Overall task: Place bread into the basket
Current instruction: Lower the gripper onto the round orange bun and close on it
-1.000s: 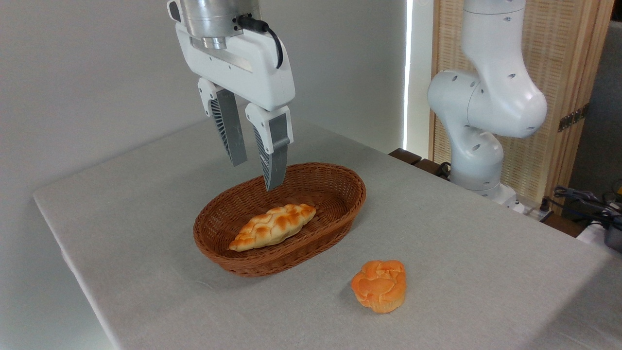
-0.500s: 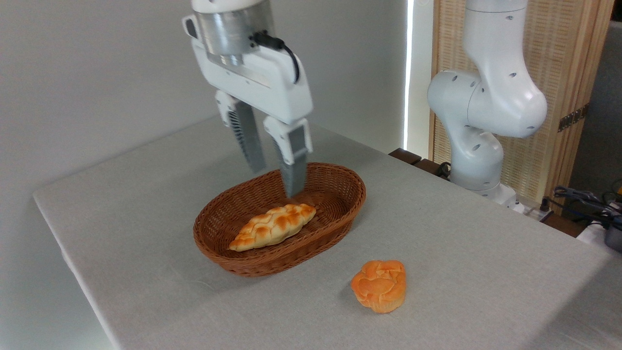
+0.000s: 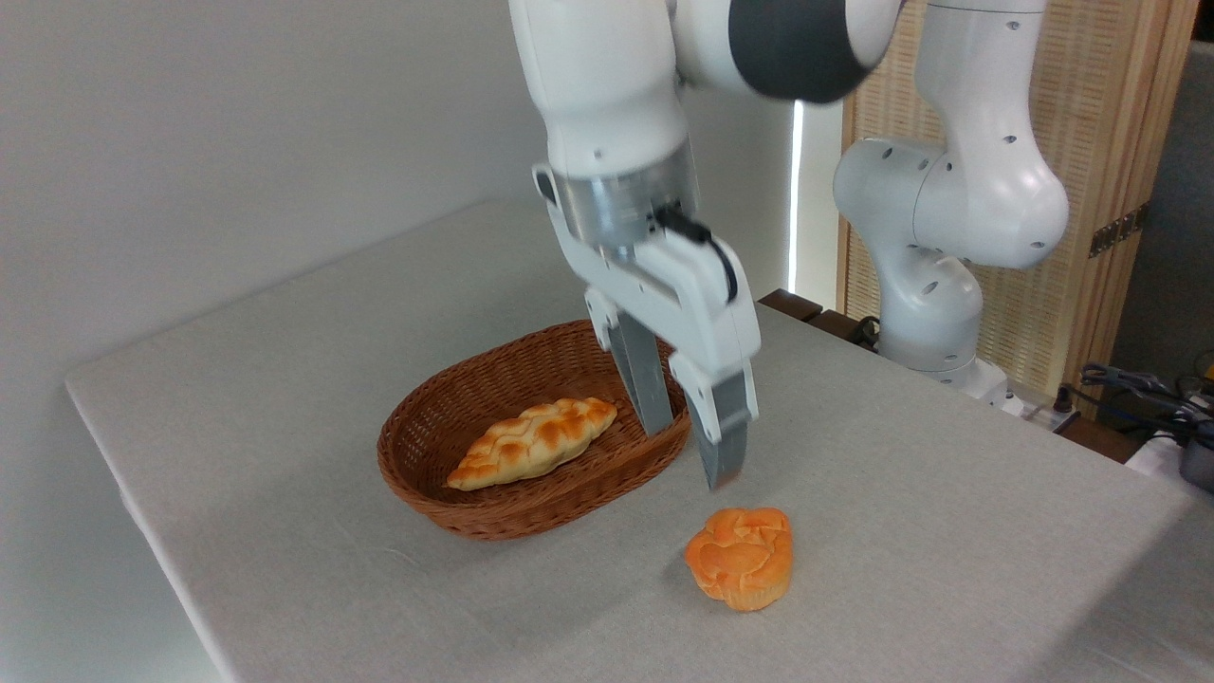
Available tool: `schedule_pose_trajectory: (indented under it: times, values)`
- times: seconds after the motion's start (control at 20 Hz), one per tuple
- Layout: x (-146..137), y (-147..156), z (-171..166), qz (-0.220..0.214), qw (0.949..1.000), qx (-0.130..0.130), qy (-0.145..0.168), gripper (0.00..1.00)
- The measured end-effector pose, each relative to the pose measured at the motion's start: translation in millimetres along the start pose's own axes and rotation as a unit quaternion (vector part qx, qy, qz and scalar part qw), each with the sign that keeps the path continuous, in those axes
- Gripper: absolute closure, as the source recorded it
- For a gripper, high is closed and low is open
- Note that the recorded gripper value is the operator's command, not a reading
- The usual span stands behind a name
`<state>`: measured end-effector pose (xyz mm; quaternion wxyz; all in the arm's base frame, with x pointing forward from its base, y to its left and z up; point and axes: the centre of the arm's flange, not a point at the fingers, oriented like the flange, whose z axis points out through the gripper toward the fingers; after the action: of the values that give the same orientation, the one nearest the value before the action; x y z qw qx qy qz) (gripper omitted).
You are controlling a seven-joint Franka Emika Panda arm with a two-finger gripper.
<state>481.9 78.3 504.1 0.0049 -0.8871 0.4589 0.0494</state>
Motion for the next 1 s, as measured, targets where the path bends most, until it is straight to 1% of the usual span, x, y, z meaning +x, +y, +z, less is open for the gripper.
schedule_pose_trajectory:
  times: [0.1,0.25,0.4,0.6,0.7,0.9,1.0]
  values:
    - [-4,-2,31,0.004,1.0,0.008,-0.001,0.0]
    - [-8,3,67,0.012,0.9999,-0.001,-0.004,0.0]
    - [-12,5,78,0.025,0.9993,0.002,-0.027,0.0]
    - [-13,7,82,0.031,0.9989,0.001,-0.034,0.01]
    - [-12,7,88,0.033,0.9987,-0.005,-0.037,0.12]
    - [-8,5,100,0.039,0.9981,-0.013,-0.047,0.49]
    - [-8,5,101,0.041,0.9979,-0.014,-0.05,0.59]
